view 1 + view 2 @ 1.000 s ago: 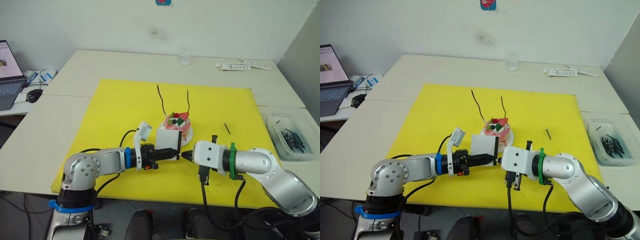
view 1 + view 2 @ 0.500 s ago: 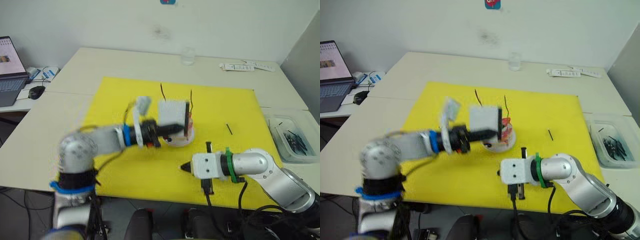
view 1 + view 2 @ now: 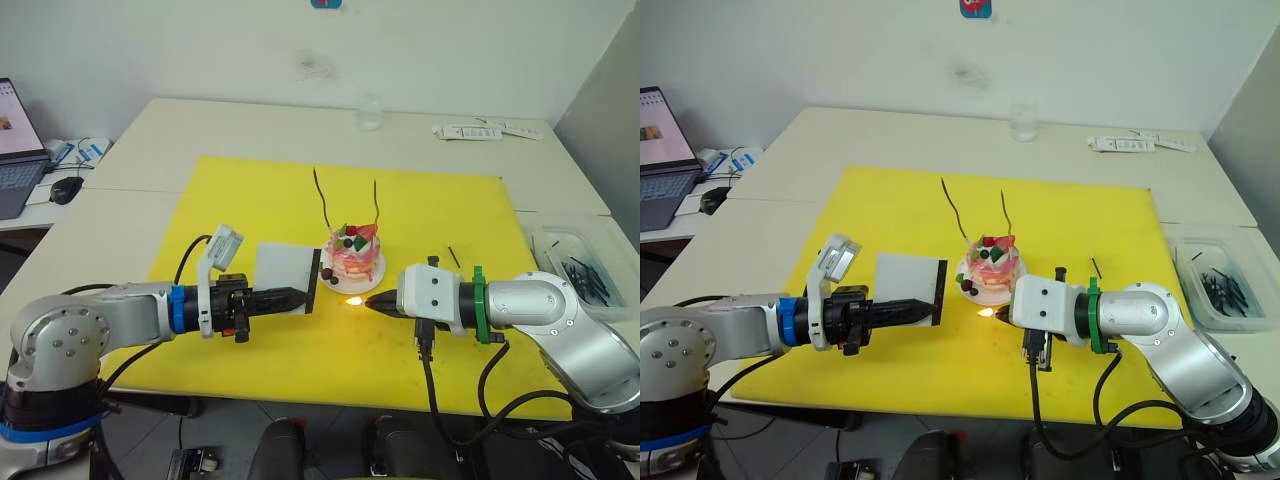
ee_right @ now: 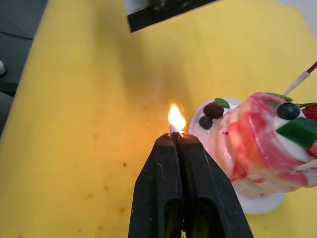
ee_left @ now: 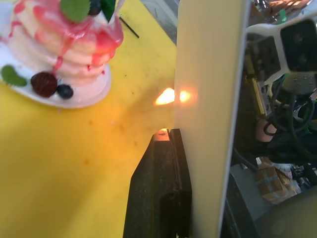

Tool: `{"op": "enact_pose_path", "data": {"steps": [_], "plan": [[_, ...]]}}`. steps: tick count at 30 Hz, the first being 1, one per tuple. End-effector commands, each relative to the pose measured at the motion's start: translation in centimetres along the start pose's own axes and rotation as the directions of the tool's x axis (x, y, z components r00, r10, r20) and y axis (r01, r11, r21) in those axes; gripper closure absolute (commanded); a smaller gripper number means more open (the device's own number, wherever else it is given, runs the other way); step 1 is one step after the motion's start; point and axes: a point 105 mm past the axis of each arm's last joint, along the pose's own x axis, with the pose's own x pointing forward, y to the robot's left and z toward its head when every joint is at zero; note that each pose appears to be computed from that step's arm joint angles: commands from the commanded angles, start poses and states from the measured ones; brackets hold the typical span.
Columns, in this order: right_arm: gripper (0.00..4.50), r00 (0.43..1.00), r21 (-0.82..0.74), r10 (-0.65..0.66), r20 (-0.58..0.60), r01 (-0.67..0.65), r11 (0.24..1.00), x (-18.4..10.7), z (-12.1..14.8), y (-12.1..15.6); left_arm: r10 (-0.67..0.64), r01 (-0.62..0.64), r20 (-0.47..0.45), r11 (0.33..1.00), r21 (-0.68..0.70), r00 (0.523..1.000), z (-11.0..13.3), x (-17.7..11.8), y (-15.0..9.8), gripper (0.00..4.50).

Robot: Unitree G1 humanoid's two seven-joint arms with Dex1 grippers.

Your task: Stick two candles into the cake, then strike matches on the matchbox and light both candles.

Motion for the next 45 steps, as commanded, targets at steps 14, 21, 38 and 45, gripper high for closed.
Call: {"op": "enact_pose_path", "data": {"steps": [14,21,38,45], "plan": [[4.47,0.919,-0.285,-0.364,0.154,0.394,0.874,1.3,7.0,-8.5,0.042,-0.043,-0.021,0.998,-0.043,0.999,-3.7,0.3,2.5,4.50],[4.47,0.898,-0.339,-0.398,0.187,0.439,0.832,1.8,7.7,-10.3,0.009,-0.010,-0.021,0.999,-0.047,1.000,-3.6,1.2,2.0,4.50],[4.47,0.891,-0.384,-0.393,0.228,0.454,0.804,2.7,8.3,-10.4,-0.011,0.011,-0.011,0.999,-0.042,1.000,-3.5,1.9,1.8,4.50],[4.47,0.890,-0.386,-0.398,0.222,0.455,0.802,2.5,8.3,-10.5,-0.015,0.014,-0.011,0.999,-0.039,1.000,-3.4,1.9,1.7,4.50]]}}
